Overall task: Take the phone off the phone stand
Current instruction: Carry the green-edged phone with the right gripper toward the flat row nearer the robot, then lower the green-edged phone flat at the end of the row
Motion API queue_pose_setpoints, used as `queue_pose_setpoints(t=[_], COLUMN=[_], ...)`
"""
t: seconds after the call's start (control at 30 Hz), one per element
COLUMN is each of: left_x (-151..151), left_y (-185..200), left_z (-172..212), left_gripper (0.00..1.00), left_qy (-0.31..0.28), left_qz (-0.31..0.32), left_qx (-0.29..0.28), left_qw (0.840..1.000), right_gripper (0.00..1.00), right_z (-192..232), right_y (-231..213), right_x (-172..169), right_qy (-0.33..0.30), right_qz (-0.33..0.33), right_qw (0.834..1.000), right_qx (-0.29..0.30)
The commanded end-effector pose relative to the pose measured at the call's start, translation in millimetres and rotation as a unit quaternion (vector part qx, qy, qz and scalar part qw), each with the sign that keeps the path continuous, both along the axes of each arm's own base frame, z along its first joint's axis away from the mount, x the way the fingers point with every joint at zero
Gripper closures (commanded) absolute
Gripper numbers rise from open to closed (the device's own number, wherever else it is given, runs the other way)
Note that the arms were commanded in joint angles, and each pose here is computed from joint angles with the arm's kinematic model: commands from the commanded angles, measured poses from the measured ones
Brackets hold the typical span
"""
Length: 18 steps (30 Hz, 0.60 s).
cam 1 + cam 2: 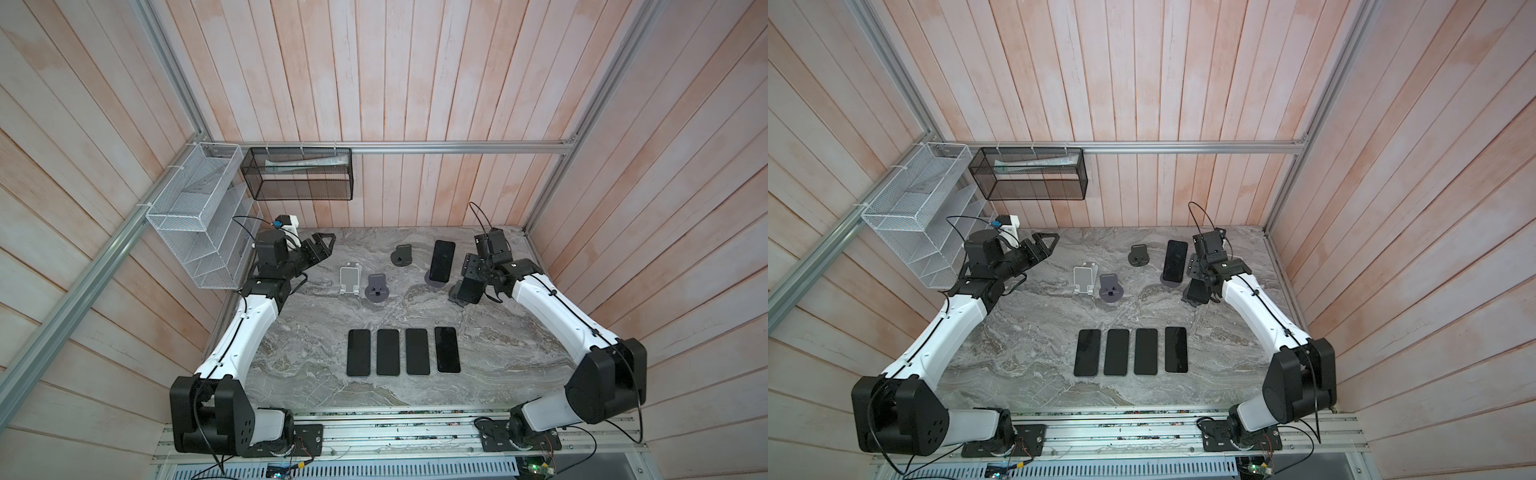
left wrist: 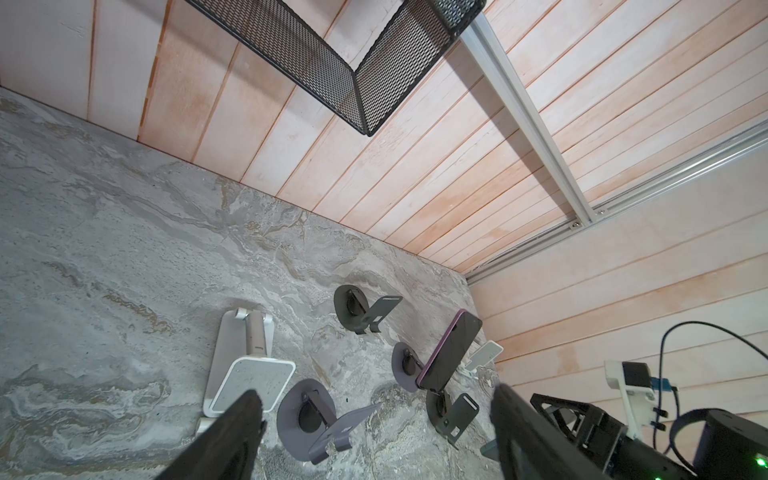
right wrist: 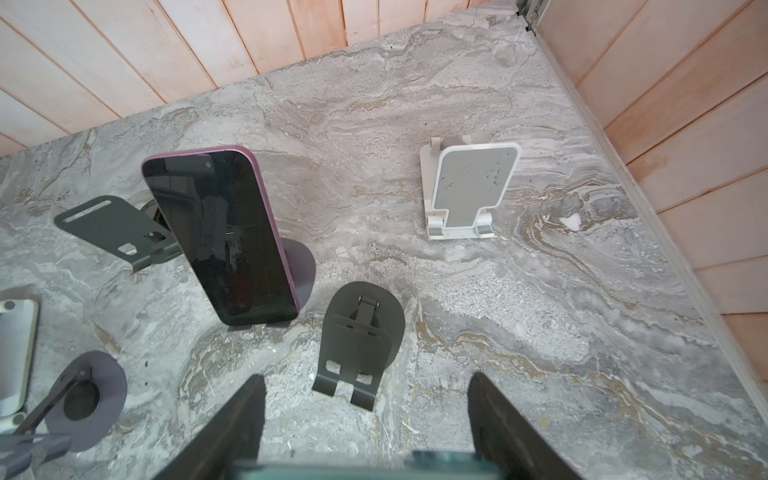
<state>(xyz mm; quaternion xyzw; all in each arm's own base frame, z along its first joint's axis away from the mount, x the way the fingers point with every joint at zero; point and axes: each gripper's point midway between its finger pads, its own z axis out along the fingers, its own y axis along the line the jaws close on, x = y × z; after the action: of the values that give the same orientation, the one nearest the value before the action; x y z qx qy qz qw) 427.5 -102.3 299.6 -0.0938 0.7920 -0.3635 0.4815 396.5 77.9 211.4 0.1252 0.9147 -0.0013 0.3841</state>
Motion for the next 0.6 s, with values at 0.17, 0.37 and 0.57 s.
queue_pose_setpoints(t=[0.17, 0.37, 0.57], left_x=[-5, -8, -8], left_y=[-20, -17, -20], left_z=[3, 8, 8], left_gripper=[0.12, 0.12, 0.12], left_qy=[-0.018, -0.032, -0.032], left_qz=[-0.036, -0.028, -0.034], left_qx=[0.001, 0.004, 0.001], left_qw=[0.999, 0.999, 0.999], right_gripper=[0.47, 0.47, 0.47], right_z=[-10, -32, -68], right_y=[3, 3, 12], right_x=[-40, -63, -85], right_qy=[0.036, 0.058, 0.131], right_qz=[0.049, 0.061, 0.099], right_qw=[0.998, 0.996, 0.986], right_qx=[-0.018, -0.004, 0.003])
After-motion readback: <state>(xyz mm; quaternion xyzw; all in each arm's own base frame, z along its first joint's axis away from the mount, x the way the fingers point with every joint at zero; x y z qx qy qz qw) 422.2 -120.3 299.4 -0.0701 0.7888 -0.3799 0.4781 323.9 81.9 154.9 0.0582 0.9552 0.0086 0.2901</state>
